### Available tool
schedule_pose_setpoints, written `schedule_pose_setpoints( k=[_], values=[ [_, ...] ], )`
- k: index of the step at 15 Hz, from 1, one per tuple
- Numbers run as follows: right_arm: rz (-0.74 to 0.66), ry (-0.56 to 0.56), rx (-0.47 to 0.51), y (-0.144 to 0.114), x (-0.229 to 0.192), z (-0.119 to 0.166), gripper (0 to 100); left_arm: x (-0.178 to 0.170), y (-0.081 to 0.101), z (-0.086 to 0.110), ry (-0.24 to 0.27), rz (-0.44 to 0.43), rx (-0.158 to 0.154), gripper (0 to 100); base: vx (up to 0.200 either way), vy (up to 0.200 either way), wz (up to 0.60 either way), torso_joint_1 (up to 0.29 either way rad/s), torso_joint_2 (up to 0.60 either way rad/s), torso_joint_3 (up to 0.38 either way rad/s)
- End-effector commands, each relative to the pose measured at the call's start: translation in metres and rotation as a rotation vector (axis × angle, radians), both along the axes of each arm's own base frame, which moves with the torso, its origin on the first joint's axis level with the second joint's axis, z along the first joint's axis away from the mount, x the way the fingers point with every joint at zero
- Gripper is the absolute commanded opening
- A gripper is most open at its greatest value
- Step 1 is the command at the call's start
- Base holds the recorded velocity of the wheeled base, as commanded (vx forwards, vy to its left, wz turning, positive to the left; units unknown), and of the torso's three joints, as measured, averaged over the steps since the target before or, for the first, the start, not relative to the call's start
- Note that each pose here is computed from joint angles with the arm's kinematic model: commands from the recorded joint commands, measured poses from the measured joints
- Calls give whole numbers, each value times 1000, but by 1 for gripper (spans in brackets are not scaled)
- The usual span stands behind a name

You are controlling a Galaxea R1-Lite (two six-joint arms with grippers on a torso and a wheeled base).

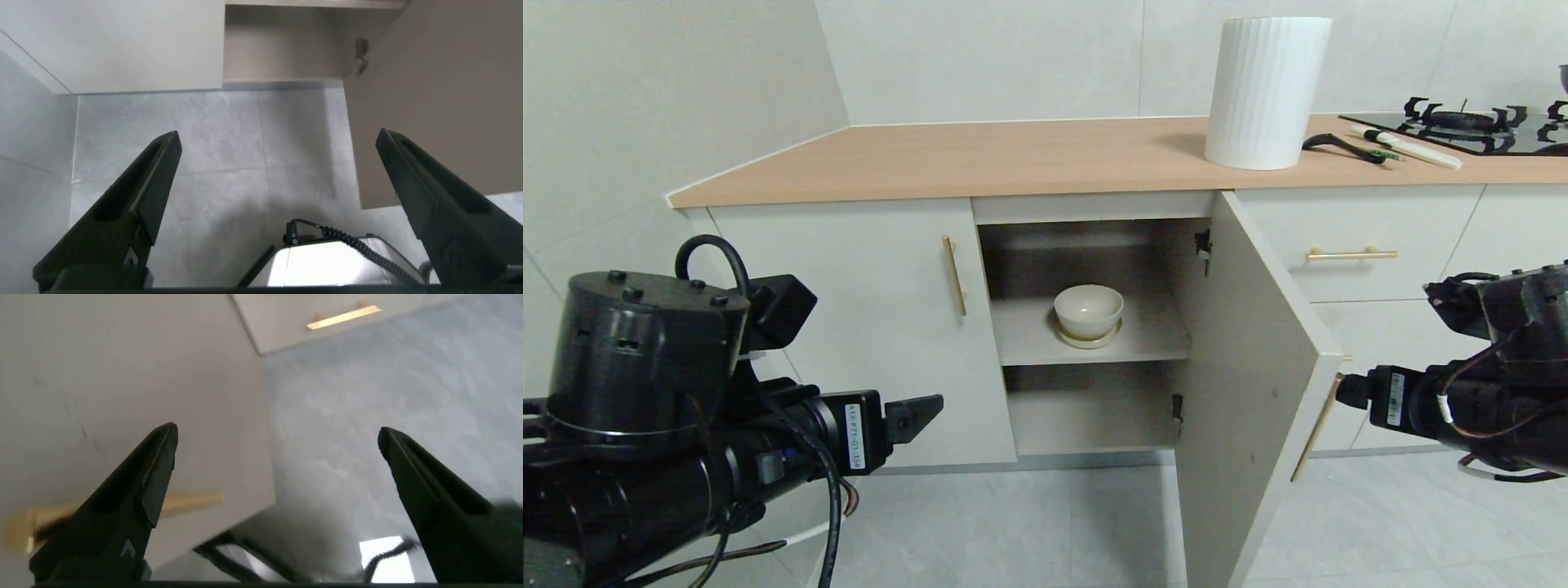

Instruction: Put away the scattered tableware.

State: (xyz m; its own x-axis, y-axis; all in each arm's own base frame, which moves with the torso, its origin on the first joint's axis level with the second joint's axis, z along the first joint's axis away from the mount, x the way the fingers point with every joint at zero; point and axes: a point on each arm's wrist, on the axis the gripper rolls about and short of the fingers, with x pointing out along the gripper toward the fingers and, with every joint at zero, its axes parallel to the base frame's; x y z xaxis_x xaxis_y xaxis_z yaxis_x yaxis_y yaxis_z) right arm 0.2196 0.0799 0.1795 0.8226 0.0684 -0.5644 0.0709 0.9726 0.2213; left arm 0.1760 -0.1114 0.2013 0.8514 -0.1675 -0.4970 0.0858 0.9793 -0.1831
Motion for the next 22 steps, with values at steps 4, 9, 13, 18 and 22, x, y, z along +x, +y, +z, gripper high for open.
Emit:
schedule_pose_setpoints(
  k=[4,9,13,18,22],
  values=[
    [86,28,-14,36,33,-20,100,-1,0,1,-5,0,-3,100,0,0,0,0,0,0],
    [144,13,-7,64,55,-20,100,-1,1,2,-6,0,-3,100,0,0,0,0,0,0],
    [185,18,15,71,57,-19,100,-1,0,1,-3,0,-2,100,0,0,0,0,0,0],
    [159,53,0,60,54,-29,100,-1,1,1,-7,4,-3,100,-120,0,0,3,3,1],
    [187,13,0,71,68,-38,100,-1,1,1,-3,2,0,100,-50,0,0,1,-1,2]
  ],
)
